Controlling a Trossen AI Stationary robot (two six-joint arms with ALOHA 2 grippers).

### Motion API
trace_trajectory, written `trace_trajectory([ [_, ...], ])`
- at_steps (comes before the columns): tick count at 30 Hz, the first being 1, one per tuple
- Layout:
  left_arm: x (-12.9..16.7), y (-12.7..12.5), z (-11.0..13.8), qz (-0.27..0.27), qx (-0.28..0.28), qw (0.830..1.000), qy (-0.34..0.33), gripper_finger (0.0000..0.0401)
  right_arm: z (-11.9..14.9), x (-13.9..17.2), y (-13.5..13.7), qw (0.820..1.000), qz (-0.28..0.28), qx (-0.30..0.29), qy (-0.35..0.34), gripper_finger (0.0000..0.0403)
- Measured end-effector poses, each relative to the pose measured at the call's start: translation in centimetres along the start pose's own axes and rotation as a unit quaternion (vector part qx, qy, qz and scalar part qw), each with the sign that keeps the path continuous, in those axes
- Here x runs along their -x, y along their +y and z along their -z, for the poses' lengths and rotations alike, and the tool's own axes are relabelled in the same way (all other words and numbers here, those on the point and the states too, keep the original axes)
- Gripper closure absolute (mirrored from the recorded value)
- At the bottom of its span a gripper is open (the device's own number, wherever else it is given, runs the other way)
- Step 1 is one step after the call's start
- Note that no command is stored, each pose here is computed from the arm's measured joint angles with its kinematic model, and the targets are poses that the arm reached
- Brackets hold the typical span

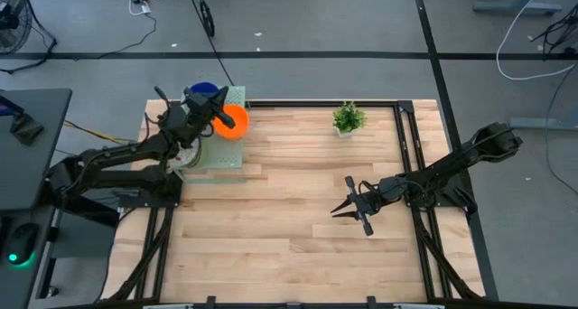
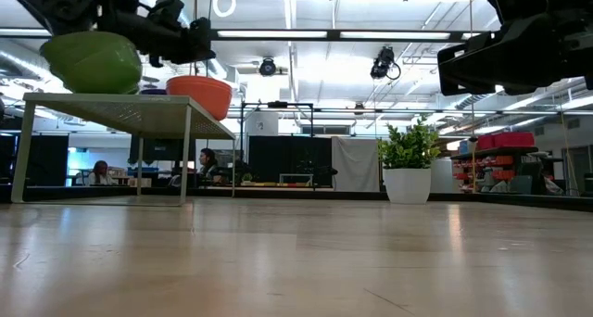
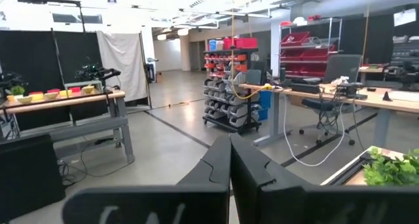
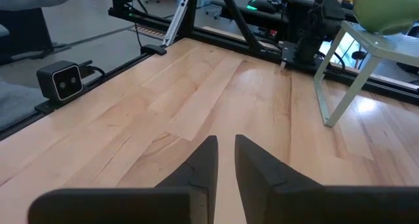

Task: Pick & Place Mini bowls
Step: Adjust the stack of white bowls on the shelf

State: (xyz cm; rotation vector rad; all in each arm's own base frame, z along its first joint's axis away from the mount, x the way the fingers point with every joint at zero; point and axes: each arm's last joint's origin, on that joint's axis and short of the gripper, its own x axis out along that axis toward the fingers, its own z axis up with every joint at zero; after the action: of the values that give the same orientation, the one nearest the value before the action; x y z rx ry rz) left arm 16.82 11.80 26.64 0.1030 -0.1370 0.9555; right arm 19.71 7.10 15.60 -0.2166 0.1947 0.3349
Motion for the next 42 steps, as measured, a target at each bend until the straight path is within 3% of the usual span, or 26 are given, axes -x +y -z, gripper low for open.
trace_trajectory([
  [17,-6.0,-2.1,1.2,0.023,-0.035,0.998,0.050,0.0398,0.4,0.0,0.1,1.000,-0.004,-0.012,0.021,0.0348],
  [27,-7.4,-1.7,1.5,0.040,-0.035,0.997,0.055,0.0398,0.4,0.0,0.1,1.000,-0.004,-0.014,0.022,0.0348],
  [35,-5.8,-2.7,-0.7,0.071,-0.040,0.996,0.030,0.0398,0.4,0.0,0.1,1.000,-0.004,-0.014,0.023,0.0348],
  [42,-0.1,-5.1,-4.2,0.179,-0.035,0.982,0.054,0.0398,0.5,0.0,0.1,1.000,-0.004,-0.018,0.025,0.0348],
])
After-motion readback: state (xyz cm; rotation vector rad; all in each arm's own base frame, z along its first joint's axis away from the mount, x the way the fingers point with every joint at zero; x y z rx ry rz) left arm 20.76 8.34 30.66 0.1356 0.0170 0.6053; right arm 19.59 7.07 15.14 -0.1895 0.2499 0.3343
